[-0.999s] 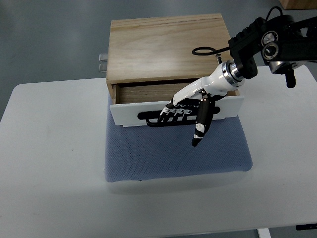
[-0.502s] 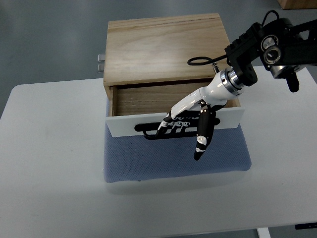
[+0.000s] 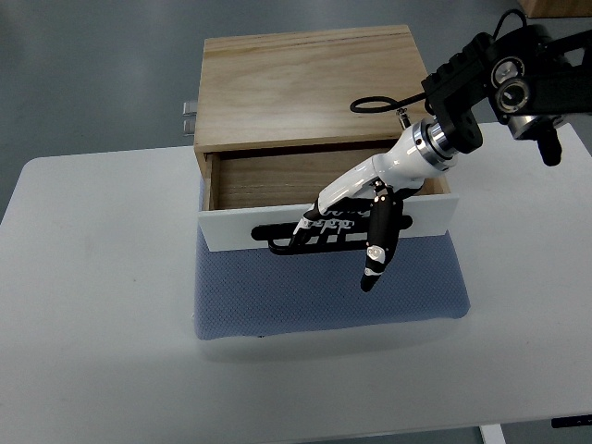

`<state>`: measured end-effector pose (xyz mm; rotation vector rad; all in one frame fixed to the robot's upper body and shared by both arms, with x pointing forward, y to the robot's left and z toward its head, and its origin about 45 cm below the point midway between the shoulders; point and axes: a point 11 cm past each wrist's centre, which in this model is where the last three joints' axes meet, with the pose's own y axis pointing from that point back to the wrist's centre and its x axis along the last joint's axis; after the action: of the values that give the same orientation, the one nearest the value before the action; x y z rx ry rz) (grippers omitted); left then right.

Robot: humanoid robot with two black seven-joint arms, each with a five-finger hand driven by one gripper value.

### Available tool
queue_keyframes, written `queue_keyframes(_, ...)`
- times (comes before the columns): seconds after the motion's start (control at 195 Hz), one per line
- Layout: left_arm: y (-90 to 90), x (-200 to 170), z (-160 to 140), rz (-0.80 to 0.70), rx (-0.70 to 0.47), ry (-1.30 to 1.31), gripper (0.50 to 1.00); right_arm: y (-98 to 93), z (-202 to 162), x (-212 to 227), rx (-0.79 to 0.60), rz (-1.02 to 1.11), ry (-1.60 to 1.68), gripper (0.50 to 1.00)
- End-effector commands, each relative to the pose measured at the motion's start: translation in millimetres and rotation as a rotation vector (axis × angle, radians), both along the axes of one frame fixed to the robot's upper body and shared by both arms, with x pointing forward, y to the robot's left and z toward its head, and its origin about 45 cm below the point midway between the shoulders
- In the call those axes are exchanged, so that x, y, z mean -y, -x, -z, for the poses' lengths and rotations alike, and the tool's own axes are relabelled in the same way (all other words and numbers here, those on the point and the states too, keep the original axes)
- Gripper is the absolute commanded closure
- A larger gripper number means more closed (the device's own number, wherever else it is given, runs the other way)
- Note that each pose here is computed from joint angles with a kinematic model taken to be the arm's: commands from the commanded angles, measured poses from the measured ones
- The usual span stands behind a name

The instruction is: Open wood drawer with right hand

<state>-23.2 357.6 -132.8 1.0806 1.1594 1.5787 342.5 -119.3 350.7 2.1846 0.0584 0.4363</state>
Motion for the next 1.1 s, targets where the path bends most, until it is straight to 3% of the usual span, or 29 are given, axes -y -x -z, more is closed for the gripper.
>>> queue_keyframes(0.0, -0.1, 0, 0, 0.000, 0.000, 0.000, 0.500, -0.4, -3, -1, 0.007, -0.003, 0.002, 0.556)
queue_keyframes(0.384, -0.1, 0, 0, 0.000, 0.000, 0.000, 0.500, -3.6, -23, 2, 0.040, -0.006, -0.001, 0.556)
queue_keyframes(0.574, -0.1, 0, 0, 0.000, 0.000, 0.000, 0.500, -5.6, -70, -13, 0.124, -0.026, -0.133, 0.556)
queue_keyframes(0.676, -0.1, 0, 0, 0.000, 0.000, 0.000, 0.500, -7.6, -118, -22, 0.200, -0.031, -0.284, 0.556)
queue_keyframes(0.728, -0.1, 0, 0, 0.000, 0.000, 0.000, 0.500, -7.6, -118, -22, 0.200, -0.031, -0.284, 0.556)
queue_keyframes(0.733, -0.1, 0, 0, 0.000, 0.000, 0.000, 0.500, -11.4, -137, -22, 0.214, -0.012, -0.364, 0.556)
queue_keyframes(0.84, -0.1, 0, 0, 0.000, 0.000, 0.000, 0.500, -28.4, -155, -9, 0.205, 0.089, -0.521, 0.556)
queue_keyframes(0.932, -0.1, 0, 0, 0.000, 0.000, 0.000, 0.500, -57.9, -170, 31, 0.254, 0.300, -0.689, 0.556)
queue_keyframes(0.984, -0.1, 0, 0, 0.000, 0.000, 0.000, 0.500, -57.9, -170, 31, 0.254, 0.301, -0.689, 0.556)
queue_keyframes(0.989, -0.1, 0, 0, 0.000, 0.000, 0.000, 0.500, -79.2, -171, 59, 0.294, 0.435, -0.764, 0.556)
queue_keyframes(0.994, 0.9, 0, 0, 0.000, -0.001, 0.000, 0.500, -84.5, -173, 65, 0.306, 0.467, -0.786, 0.556)
queue_keyframes(1.055, -0.1, 0, 0, 0.000, 0.000, 0.000, 0.500, -105.5, -180, 97, 0.339, 0.599, -0.931, 0.556)
queue_keyframes(1.096, -0.1, 0, 0, 0.000, 0.000, 0.000, 0.500, -105.5, -180, 98, 0.339, 0.599, -0.931, 0.556)
